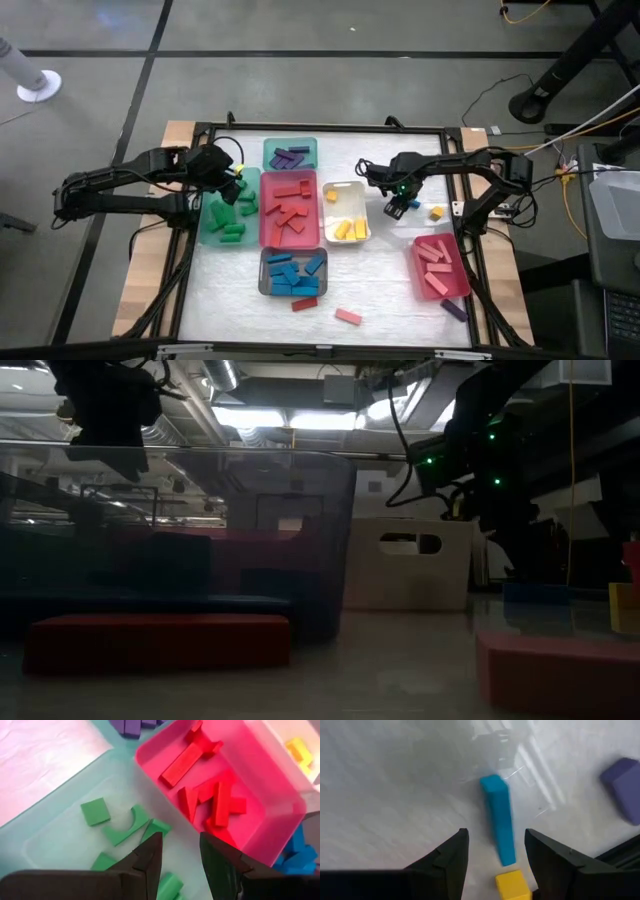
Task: Sort blocks
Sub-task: Put the blue block into the black bin
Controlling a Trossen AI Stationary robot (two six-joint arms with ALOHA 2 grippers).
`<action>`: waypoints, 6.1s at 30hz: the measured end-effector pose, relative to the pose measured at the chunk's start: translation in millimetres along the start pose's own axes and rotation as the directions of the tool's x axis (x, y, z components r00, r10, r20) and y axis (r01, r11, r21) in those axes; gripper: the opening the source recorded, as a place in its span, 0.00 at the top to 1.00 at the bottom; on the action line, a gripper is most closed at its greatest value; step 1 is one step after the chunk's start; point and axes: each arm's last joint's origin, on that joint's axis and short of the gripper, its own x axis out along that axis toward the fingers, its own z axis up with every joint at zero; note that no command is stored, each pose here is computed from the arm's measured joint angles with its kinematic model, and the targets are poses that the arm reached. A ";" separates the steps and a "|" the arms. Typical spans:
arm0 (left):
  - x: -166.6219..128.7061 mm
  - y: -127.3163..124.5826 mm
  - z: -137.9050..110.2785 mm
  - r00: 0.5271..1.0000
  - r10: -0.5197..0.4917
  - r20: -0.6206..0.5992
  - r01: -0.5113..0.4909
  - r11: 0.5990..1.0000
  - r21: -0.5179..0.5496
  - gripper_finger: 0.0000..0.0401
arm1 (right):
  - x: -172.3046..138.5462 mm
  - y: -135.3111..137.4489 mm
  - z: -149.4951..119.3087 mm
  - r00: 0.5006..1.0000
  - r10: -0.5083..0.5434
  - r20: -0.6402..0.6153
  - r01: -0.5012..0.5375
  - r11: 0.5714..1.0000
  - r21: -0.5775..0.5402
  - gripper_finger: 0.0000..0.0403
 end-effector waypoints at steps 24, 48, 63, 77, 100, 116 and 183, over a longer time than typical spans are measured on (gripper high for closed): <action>-0.5 -5.2 7.1 0.996 -0.054 0.073 0.056 0.998 -0.026 0.70 | 26.6 2.2 3.7 0.993 0.055 0.109 -0.057 0.998 0.016 0.87; -18.6 -32.9 46.4 0.809 -0.340 0.479 0.270 0.939 0.210 0.70 | -226.8 12.4 85.1 0.123 0.334 0.935 -0.463 0.852 -0.243 0.82; -40.6 -53.0 75.8 0.491 -0.494 0.718 0.313 0.869 0.384 0.70 | -278.1 29.0 73.8 -0.378 0.434 0.818 -0.300 0.778 -0.552 0.81; -1.9 -77.4 98.2 0.443 -0.625 0.643 0.424 0.778 0.464 0.70 | -270.5 54.7 78.3 -0.379 0.486 0.788 -0.239 0.771 -0.591 0.82; -3.3 -84.5 94.8 0.384 -0.772 0.507 0.378 0.632 0.676 0.70 | -265.8 59.0 76.6 -0.320 0.620 0.717 -0.205 0.693 -0.691 0.84; -4.1 -96.1 83.2 0.389 -0.810 0.439 0.357 0.571 0.739 0.70 | -259.3 62.4 77.1 -0.266 0.694 0.669 -0.198 0.640 -0.743 0.82; 98.6 -176.7 -80.9 0.730 -0.539 -0.420 0.668 0.691 0.275 0.84 | -119.2 -89.4 -4.4 0.997 -0.003 0.082 0.025 0.963 -0.270 0.48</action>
